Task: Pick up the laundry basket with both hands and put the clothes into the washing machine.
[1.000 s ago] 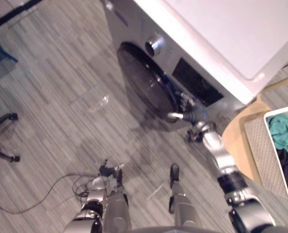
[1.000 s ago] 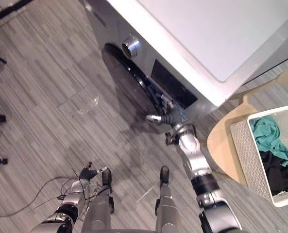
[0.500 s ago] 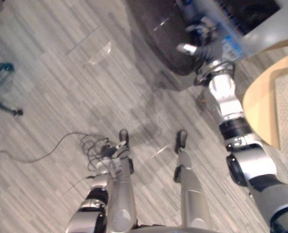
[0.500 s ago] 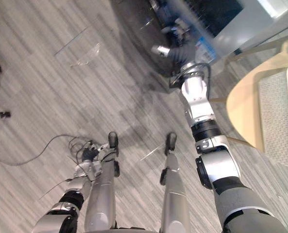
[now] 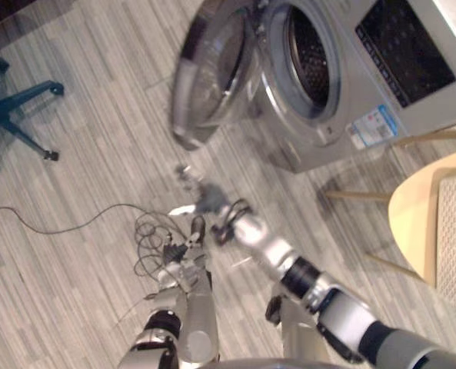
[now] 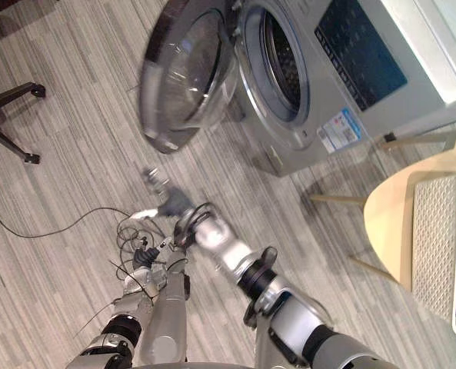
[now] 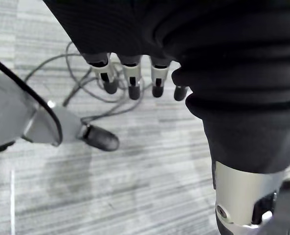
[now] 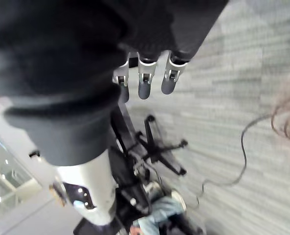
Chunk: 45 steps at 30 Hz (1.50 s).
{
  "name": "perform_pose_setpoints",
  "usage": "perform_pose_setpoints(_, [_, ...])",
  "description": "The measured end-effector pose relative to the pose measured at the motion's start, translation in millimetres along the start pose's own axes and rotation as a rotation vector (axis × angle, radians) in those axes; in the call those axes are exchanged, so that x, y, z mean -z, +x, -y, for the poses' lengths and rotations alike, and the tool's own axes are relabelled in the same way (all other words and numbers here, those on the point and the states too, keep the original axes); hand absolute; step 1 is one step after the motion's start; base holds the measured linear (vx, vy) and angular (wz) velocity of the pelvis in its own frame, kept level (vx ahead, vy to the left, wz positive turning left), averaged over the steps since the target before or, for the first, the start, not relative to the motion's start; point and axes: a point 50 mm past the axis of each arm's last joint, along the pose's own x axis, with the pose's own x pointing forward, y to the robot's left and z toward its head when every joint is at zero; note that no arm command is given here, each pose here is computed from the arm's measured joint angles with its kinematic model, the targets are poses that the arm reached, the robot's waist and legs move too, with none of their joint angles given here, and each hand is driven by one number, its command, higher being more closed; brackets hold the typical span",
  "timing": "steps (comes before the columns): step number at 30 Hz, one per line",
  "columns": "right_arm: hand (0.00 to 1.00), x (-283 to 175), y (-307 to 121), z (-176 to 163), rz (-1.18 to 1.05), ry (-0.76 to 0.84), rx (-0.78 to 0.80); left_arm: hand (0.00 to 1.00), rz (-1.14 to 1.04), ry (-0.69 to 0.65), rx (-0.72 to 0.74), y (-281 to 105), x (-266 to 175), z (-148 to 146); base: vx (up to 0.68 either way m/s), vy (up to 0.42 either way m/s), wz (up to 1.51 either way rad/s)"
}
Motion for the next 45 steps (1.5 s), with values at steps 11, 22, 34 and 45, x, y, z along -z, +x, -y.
perform_pose_setpoints(11, [0.00,-36,-12,23,0.172,-0.002,0.038,0.00,-0.024,0.114,-0.016,9,-3,-9,0.02,0.032,0.06])
perform_pose_setpoints(22, [0.00,75,-183,126,-0.120,0.204,0.688,0.00,0.289,0.223,-0.113,48,-153,-36,-0.06,0.009,-0.48])
perform_pose_setpoints(34, [0.00,133,-289,69,-0.218,0.536,1.061,0.00,0.846,0.026,-0.050,-17,-375,-22,-0.03,-0.070,-0.64])
perform_pose_setpoints(45, [0.00,130,-271,60,-0.048,0.722,1.102,0.00,1.094,-0.082,0.059,-79,-442,0,0.00,0.068,-0.05])
